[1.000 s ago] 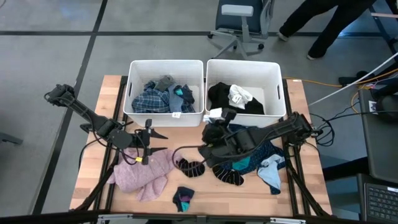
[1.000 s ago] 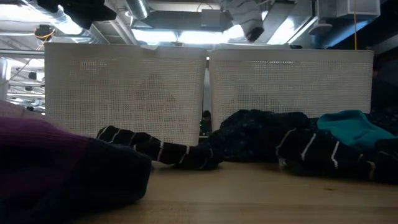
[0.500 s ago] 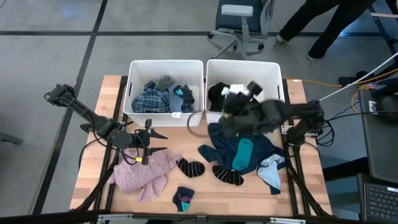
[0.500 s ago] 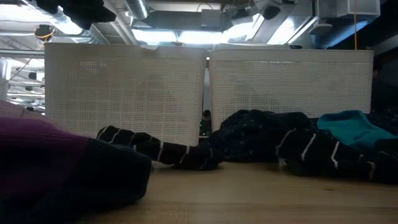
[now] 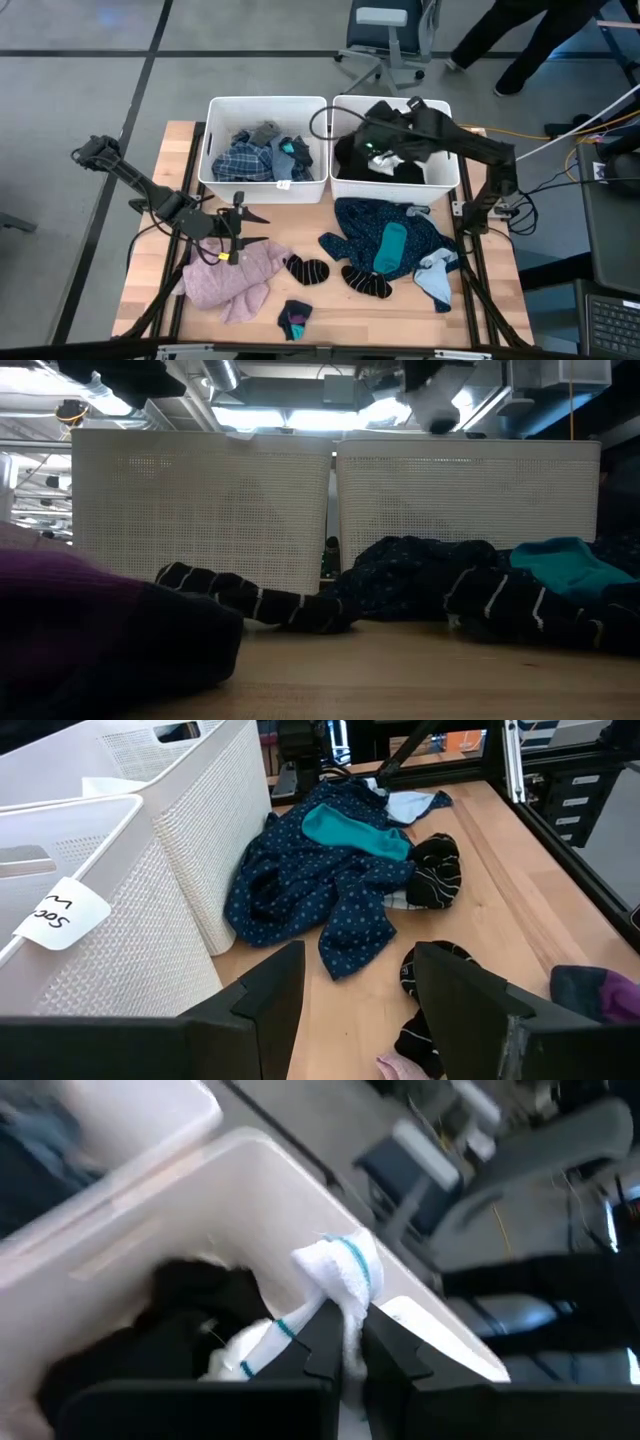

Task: Sort clothes
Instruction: Put the white blue sock into the right white bin, then put the dark blue shirt into the left white bin

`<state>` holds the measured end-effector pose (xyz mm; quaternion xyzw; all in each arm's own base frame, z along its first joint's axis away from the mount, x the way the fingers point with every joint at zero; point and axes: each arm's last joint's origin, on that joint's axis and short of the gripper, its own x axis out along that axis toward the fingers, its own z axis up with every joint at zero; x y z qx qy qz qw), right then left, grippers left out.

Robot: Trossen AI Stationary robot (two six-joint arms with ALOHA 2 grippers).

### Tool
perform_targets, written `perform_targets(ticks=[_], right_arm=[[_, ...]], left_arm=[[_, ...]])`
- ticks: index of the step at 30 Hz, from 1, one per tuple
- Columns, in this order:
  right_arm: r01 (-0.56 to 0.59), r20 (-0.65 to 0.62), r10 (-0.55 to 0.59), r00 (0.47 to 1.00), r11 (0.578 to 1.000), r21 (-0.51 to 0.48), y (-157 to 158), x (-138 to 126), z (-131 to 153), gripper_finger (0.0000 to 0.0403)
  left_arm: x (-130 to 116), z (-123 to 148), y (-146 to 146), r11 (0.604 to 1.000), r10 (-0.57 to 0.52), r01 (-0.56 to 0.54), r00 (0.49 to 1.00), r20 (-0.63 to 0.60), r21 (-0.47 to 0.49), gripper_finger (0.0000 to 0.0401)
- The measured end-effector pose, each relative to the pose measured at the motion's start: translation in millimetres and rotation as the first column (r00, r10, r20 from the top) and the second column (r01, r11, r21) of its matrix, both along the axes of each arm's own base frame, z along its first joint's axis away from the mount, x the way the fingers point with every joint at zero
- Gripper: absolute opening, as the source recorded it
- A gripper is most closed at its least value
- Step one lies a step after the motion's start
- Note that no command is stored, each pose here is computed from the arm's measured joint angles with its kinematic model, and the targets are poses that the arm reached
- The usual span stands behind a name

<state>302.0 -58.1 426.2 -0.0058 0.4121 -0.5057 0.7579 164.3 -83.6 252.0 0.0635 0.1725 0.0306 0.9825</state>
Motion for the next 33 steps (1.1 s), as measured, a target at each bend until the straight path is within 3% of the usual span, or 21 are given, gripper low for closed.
perform_targets(ticks=[10,20,23,33], right_arm=[[0.154,-0.169,-0.138,0.976,0.985,0.08,-39.2,1.0,-60.6,0.0028],[0.178,-0.255,-0.151,0.955,0.98,0.088,-46.2,3.7,-106.2,0.0033],[0.181,-0.256,-0.145,0.956,0.976,0.123,-47.2,3.2,-108.9,0.0062],[0.178,-0.255,-0.132,0.958,0.97,0.166,-46.2,2.9,-107.5,0.0235]], left_arm=[[-0.1,-0.2,0.0,1.0,0.0,0.0,1.0,-0.002,0.0,0.018],[0.0,-0.1,0.1,1.0,0.001,-0.001,1.0,-0.001,0.0,0.018],[0.0,-0.1,0.1,1.0,0.001,-0.001,1.0,-0.001,0.0,0.018],[-0.1,-0.1,0.1,1.0,0.001,-0.001,1.0,-0.001,0.0,0.018]])
